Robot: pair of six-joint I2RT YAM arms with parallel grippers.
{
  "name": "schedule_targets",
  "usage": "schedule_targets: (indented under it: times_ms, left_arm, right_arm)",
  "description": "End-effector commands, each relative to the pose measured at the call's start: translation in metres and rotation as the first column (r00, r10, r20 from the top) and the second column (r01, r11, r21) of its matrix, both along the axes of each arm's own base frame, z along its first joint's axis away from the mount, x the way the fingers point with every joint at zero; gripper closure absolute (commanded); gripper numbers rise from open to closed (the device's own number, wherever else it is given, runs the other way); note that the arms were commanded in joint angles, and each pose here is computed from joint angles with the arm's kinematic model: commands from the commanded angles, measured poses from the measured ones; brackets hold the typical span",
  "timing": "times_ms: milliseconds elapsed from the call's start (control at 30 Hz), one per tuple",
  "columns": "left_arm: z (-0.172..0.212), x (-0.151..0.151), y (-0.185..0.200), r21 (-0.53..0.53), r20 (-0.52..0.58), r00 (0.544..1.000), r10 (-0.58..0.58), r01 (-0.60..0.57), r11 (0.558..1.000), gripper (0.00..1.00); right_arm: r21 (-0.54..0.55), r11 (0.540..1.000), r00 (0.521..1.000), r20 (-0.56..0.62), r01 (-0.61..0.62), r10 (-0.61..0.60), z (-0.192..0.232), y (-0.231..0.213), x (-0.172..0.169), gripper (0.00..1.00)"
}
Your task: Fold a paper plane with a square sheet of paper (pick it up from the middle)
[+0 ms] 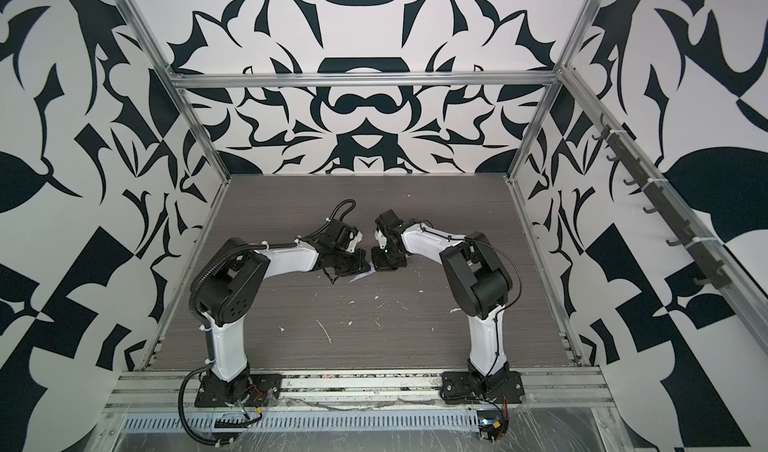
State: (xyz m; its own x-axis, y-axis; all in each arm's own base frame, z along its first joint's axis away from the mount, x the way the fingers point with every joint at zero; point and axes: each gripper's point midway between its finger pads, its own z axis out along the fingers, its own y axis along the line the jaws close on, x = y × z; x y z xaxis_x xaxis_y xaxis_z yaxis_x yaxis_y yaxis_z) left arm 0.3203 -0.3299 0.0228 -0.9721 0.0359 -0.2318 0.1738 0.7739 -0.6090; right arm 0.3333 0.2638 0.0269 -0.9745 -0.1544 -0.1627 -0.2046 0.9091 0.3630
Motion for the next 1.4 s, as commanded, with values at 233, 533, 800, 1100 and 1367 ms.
schedule_targets:
  times_ms: [233, 533, 800, 1100, 1367]
  left_arm:
    - [-0.036, -0.018, 0.019, 0.11, -0.098, 0.995, 0.006, 0.005, 0.994, 0.96]
    - [-0.036, -0.018, 0.02, 0.115, -0.099, 0.995, 0.008, 0.004, 0.993, 0.96]
    - [-0.036, -0.019, 0.021, 0.12, -0.102, 0.995, 0.011, 0.001, 0.993, 0.96]
    - [-0.036, -0.018, 0.02, 0.12, -0.102, 0.995, 0.01, 0.003, 0.993, 0.95]
    - [-0.036, -0.019, 0.02, 0.122, -0.106, 0.994, 0.008, 0.005, 0.993, 0.95]
  right_arm:
    - [0.119, 0.993, 0.997, 0.072, -0.018, 0.009, 0.041, 0.022, 0.013, 0.86]
    - [-0.013, 0.998, 0.997, 0.05, 0.056, -0.056, 0.015, 0.0, 0.022, 0.88]
    - [-0.107, 0.991, 0.996, 0.032, 0.08, -0.077, 0.002, -0.018, 0.018, 0.88]
    - [-0.156, 0.982, 0.995, 0.029, 0.103, -0.1, -0.002, -0.028, 0.017, 0.89]
    - [-0.234, 0.959, 0.987, 0.076, 0.158, -0.144, 0.006, -0.046, 0.03, 0.89]
